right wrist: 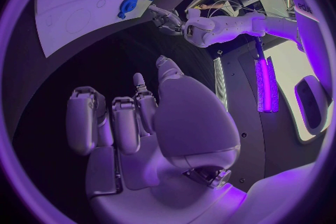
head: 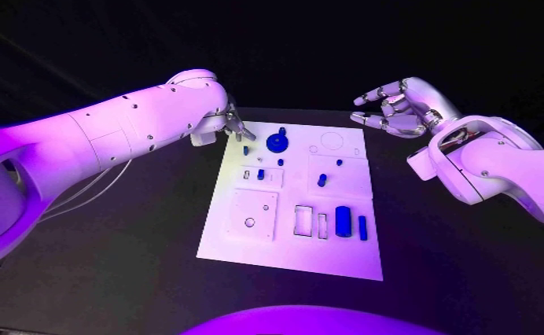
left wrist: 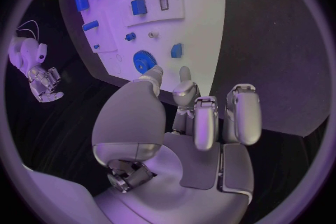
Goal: Assemble the parts on the task board
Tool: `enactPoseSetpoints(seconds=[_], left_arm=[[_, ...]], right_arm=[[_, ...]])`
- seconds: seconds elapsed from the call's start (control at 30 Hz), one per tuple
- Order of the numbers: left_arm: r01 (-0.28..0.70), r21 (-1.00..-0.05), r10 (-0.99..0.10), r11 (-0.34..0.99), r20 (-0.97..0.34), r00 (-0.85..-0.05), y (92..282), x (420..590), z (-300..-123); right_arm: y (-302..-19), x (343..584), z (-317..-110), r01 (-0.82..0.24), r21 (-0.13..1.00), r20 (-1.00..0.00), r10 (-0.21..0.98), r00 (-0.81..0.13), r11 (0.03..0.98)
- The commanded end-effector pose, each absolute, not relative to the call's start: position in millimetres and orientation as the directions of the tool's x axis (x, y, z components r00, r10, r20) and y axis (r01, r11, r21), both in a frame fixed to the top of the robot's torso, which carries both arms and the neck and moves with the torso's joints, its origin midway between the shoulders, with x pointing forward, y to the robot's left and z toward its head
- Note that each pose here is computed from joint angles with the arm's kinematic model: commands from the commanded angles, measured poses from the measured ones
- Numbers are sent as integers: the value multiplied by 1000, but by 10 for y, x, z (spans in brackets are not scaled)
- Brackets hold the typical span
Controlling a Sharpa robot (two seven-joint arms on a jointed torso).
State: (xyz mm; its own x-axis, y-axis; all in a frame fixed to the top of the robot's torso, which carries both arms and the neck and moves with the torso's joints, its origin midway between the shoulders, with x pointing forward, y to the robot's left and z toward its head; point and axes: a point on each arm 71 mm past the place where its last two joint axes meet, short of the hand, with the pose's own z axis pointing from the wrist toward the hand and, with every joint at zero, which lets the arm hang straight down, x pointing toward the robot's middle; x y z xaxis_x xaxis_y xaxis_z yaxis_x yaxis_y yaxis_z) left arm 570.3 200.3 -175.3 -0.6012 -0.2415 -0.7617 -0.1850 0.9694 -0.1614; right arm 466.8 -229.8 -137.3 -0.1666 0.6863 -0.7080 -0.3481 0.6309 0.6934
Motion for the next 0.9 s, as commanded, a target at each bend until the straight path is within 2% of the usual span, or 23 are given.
enactPoseSetpoints(seconds=[0.03,0.9], left_arm=[[-167,-133,-209,977,-748,-630,1981,5700,-1782],[-156,-119,-193,981,-723,-663,1927,5684,-1895]], right_arm=[[-2280,4664,-1379,-358,687,-715,676,-178,632],[-2265,4664,-1381,-360,688,-714,676,-181,630]])
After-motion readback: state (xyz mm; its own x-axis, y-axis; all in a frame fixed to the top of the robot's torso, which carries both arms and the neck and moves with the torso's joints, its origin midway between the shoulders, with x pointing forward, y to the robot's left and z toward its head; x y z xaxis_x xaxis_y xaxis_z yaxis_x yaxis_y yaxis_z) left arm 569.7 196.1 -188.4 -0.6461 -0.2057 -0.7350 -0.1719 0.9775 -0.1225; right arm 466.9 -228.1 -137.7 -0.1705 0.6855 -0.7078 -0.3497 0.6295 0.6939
